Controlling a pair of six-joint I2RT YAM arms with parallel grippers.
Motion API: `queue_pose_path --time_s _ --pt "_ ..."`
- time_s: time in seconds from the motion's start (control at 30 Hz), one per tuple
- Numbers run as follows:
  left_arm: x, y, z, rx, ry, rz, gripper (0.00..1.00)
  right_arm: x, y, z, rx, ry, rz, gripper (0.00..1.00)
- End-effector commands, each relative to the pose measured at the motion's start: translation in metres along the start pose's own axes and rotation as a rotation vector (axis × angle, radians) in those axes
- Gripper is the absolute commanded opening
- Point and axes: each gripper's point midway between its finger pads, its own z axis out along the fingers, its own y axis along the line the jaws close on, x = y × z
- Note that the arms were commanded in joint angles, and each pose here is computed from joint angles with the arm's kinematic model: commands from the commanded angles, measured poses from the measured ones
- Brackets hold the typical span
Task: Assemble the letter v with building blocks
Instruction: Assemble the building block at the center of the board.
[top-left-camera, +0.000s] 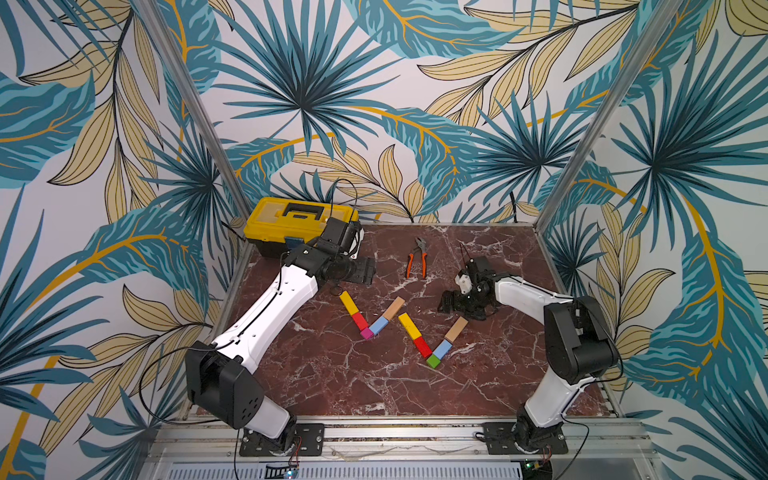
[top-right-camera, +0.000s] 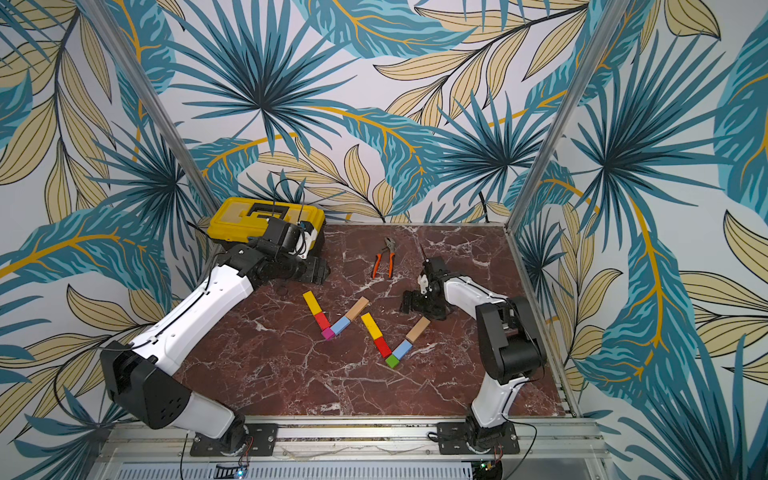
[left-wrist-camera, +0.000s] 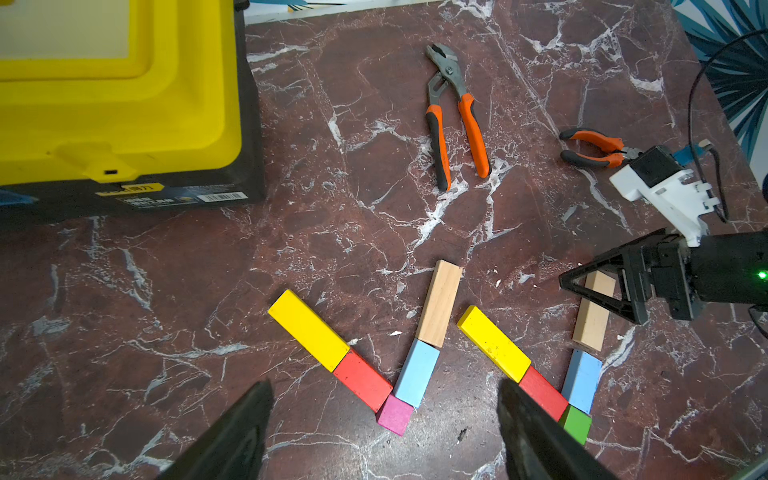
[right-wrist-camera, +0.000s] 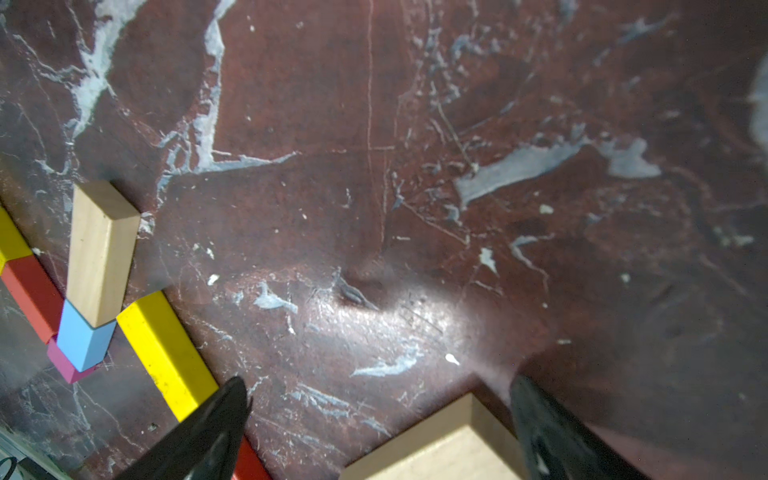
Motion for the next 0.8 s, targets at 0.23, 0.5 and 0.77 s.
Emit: queue_pose_path --time_s 0.23,0.5,0.77 --pt "-0.006 0.002 -0.003 -0.004 -0.022 0.0 0.86 0.01 0.005 0.008 -0.007 0.056 -0.026 1.0" --pt "-0.005 0.002 -0.003 -0.003 -0.022 0.001 0.86 0.016 0.008 0.01 0.0 0.071 -0.04 0.99" --pt "-0.006 0.002 -0.004 -0.003 -0.024 0.0 0.86 0.02 0.01 0.01 -0.003 0.077 -0.038 1.0"
